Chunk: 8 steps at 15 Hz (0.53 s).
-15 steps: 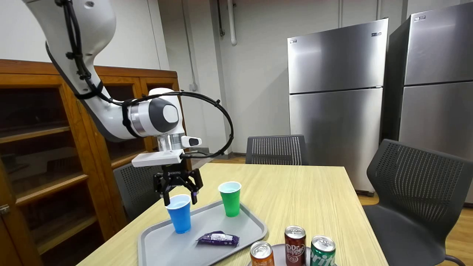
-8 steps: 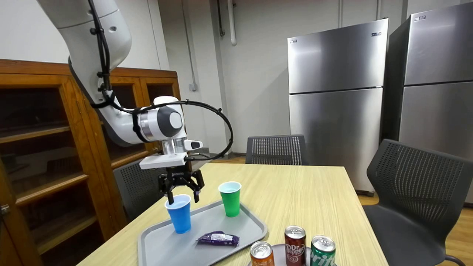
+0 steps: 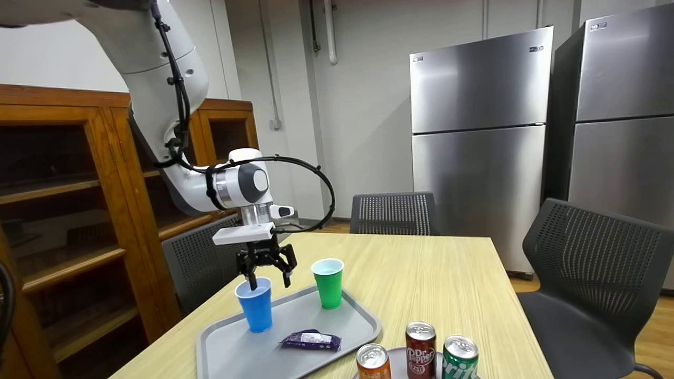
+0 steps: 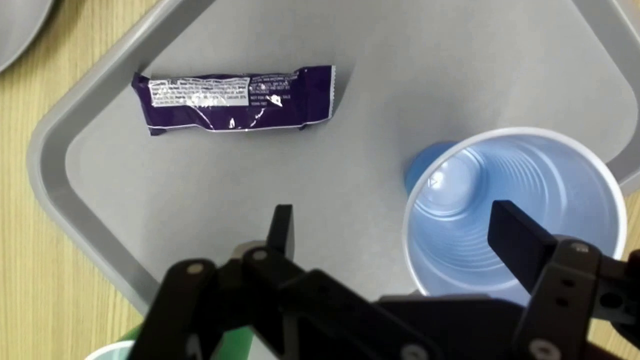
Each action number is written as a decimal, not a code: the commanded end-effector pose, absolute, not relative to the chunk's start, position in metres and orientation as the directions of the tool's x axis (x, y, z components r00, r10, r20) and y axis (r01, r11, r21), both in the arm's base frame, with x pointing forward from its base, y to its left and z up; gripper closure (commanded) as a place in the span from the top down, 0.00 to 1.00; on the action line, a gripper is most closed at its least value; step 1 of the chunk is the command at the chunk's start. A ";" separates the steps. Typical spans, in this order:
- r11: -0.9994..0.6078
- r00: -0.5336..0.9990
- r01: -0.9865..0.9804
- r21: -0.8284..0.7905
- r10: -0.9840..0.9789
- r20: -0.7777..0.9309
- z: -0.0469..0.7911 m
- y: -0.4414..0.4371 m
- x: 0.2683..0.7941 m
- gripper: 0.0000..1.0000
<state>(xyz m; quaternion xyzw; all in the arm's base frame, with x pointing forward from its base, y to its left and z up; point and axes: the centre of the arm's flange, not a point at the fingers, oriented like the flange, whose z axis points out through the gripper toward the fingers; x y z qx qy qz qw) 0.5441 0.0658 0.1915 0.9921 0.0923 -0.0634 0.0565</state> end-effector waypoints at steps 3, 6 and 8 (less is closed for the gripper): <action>-0.980 0.980 0.167 0.110 0.152 -0.130 0.179 0.071 0.567 0.75; -0.980 0.980 0.166 0.111 0.151 -0.131 0.179 0.069 0.566 0.59; -0.979 0.978 0.171 0.111 0.155 -0.138 0.181 0.068 0.562 0.42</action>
